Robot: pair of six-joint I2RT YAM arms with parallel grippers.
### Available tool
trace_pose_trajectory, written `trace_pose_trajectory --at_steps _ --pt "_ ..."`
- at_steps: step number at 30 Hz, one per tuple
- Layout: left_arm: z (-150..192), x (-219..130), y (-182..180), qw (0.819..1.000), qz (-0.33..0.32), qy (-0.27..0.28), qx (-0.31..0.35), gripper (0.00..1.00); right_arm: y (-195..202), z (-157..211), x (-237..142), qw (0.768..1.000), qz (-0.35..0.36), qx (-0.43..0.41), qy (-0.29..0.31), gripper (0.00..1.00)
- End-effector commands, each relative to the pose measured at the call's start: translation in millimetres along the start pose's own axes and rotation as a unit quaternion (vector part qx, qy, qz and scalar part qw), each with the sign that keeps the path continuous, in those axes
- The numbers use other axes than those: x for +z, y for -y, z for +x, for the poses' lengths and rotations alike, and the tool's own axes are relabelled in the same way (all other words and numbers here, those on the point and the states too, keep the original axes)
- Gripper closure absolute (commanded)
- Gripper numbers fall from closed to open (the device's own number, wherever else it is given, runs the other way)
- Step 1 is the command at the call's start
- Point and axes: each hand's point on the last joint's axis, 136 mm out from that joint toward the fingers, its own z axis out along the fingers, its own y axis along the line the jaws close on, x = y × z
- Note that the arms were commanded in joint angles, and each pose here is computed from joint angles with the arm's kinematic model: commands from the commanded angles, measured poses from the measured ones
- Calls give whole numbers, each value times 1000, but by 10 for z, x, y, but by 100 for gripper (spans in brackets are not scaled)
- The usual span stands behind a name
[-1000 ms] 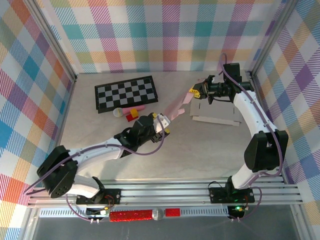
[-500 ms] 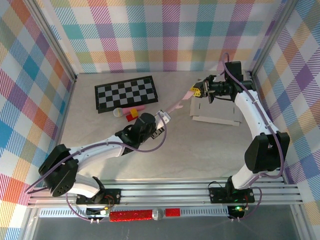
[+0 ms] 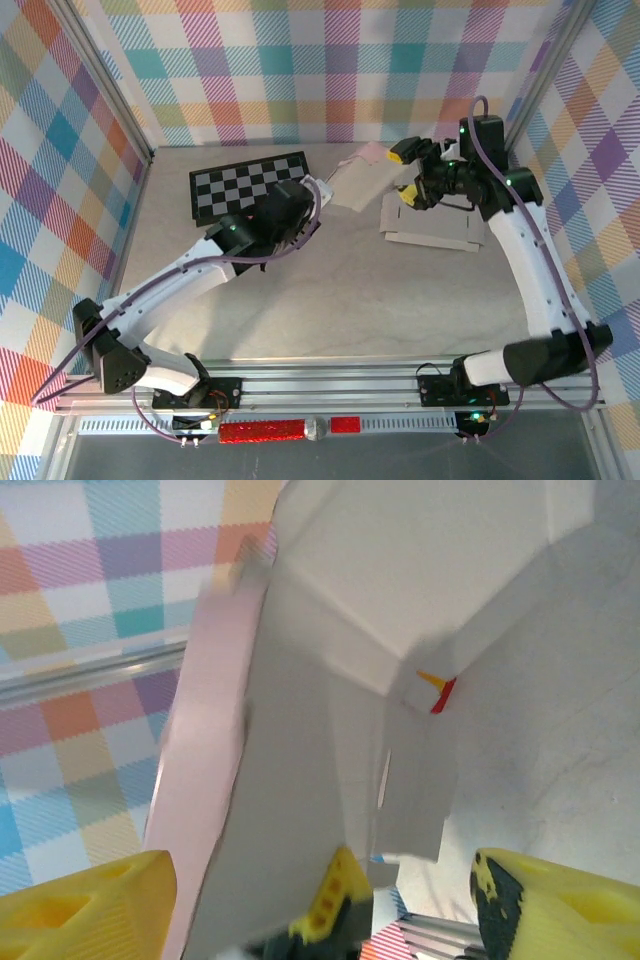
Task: Fold the paper box
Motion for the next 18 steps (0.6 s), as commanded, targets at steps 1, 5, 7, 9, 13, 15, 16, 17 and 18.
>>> trace_pose_trajectory --at_steps 1,5,7,9,13,15,16,17,18 --pt "457 19 -71 989 -44 -140 32 100 144 145 -37 997 46 35 52 22" --pt "512 63 -111 974 -77 -201 67 100 25 342 113 997 39 39 59 22" --pt "492 60 -103 972 -82 -209 74 100 -52 405 207 997 32 40 55 21" --pt "454 57 -88 972 -83 -208 73 100 -71 453 332 997 38 47 47 22" --pt "409 50 -33 973 -78 -204 73 100 -70 450 569 996 46 64 44 24" --pt "391 41 1 974 -77 -201 76 100 -102 403 670 996 43 66 50 27" --pt "382 33 9 974 -76 -198 76 100 -118 383 707 996 42 66 53 28" --pt "376 31 28 975 -75 -197 76 100 -131 370 748 995 43 67 53 28" --pt "371 30 45 975 -73 -197 77 100 -152 371 793 996 41 68 50 29"
